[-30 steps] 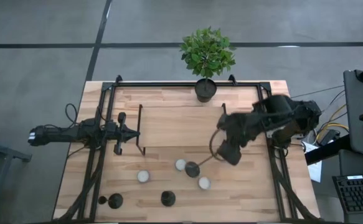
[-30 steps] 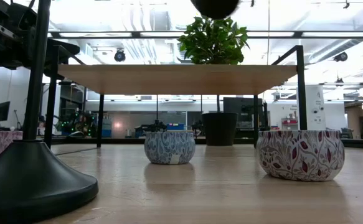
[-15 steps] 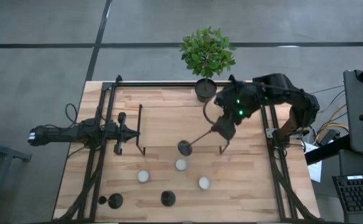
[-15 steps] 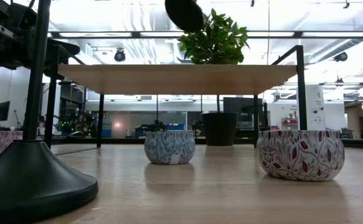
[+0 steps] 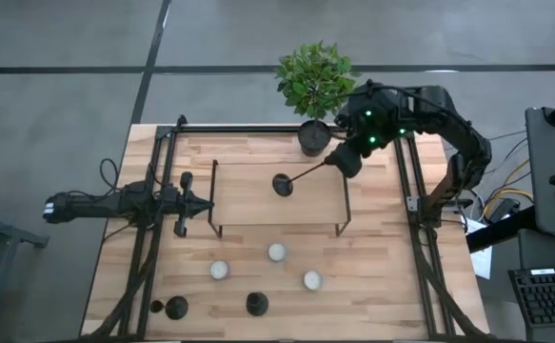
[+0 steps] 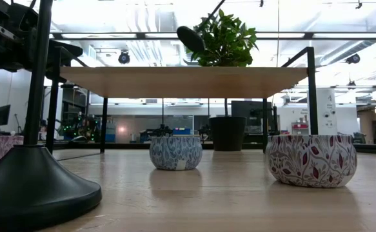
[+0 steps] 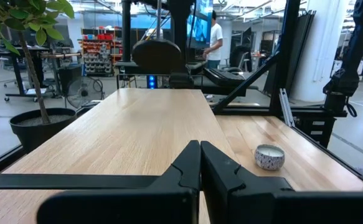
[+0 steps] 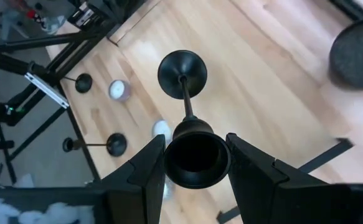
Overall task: Pick & Place candle stick holders
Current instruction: Put the right black candle holder on the shelf
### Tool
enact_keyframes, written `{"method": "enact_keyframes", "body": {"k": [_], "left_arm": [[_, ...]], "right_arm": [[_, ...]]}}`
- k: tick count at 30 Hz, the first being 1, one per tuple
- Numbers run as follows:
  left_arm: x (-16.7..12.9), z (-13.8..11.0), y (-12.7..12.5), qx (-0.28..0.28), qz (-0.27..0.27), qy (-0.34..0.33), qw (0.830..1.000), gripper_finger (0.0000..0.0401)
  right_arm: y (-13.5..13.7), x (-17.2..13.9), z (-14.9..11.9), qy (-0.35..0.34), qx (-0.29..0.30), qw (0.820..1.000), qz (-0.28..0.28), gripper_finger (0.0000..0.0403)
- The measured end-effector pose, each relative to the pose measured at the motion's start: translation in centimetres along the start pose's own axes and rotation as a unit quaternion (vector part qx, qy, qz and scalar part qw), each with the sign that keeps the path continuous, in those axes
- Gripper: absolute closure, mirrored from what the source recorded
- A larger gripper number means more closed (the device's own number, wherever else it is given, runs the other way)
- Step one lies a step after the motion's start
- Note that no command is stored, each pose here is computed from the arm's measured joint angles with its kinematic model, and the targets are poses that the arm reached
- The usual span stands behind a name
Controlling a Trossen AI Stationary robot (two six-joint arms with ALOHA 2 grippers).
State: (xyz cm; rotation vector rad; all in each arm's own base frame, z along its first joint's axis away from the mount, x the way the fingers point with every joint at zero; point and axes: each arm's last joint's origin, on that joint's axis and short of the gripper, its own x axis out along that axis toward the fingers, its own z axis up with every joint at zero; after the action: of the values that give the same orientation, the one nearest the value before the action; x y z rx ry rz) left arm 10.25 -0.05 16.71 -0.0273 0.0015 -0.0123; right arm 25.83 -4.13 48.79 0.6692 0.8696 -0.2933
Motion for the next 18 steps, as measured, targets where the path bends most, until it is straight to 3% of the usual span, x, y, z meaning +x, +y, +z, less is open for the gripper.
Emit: {"method": "enact_keyframes", "body": {"k": [9, 18], "left_arm": [[0.0, 0.0, 0.0, 0.000, 0.000, 0.000, 1.000, 0.0391], [0.0, 0.0, 0.0, 0.000, 0.000, 0.000, 1.000, 0.0391]], "right_arm": [[-0.8, -1.5, -0.1, -0.021, -0.052, 0.998, -0.001, 0.0261], [-1.6, -2.8, -2.0, -0.017, -0.078, 0.997, -0.002, 0.0261]]}}
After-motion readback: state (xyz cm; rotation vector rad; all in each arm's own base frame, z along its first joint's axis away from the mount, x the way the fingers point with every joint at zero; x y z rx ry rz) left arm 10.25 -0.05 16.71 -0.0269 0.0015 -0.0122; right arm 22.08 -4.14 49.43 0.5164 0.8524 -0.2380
